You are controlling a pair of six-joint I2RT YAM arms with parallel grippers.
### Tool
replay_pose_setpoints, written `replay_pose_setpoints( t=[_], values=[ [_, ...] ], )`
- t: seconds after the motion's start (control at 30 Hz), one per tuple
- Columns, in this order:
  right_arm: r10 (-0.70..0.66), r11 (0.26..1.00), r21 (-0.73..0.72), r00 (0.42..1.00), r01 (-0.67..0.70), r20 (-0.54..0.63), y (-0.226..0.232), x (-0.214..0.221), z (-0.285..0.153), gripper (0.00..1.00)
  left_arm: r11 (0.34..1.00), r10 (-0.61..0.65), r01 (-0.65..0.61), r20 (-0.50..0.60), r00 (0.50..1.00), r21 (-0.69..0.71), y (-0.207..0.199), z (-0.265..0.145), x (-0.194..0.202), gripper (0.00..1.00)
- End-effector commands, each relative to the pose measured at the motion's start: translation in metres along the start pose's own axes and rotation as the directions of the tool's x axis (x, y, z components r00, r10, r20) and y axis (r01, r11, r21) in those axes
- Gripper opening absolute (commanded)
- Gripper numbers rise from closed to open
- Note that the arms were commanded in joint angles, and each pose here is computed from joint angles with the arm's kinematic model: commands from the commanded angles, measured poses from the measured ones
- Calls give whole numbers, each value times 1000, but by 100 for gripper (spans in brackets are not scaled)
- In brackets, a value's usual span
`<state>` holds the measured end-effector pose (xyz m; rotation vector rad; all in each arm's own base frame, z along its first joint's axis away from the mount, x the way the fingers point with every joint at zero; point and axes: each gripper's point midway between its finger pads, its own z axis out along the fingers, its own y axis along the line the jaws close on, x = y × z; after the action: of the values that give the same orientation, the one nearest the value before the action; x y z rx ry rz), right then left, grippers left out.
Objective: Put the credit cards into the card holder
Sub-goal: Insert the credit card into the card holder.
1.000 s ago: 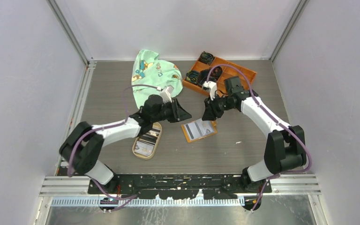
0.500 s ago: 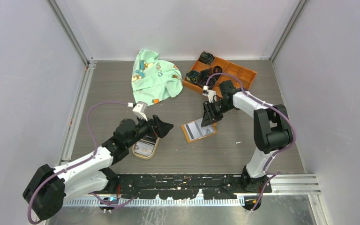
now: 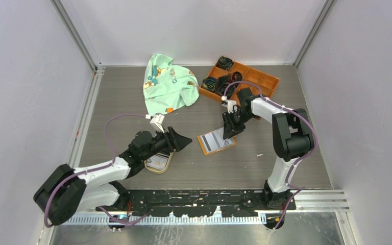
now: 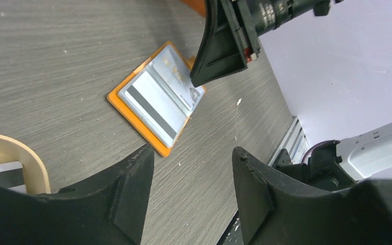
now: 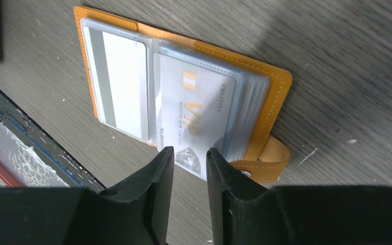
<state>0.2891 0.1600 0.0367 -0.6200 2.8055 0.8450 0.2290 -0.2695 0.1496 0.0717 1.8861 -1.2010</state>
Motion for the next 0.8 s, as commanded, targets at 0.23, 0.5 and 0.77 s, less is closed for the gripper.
replay_pose_setpoints(
  t=[0.23, 0.5, 0.77],
  values=[
    [-20, 997, 80, 1000, 20, -12, -15, -9, -4, 38, 992, -8, 16, -68, 998, 125, -38, 43, 10, 50],
    [-13, 997, 81, 999, 16, -33, -17, -6, -2, 39, 995, -13, 26, -142, 990, 91, -29, 71, 33, 37],
    [18, 999, 28, 998, -16, -68, -13, -1, 3, 40, 998, -45, 54, -218, 975, 37, -14, 104, 53, 25]
  ],
)
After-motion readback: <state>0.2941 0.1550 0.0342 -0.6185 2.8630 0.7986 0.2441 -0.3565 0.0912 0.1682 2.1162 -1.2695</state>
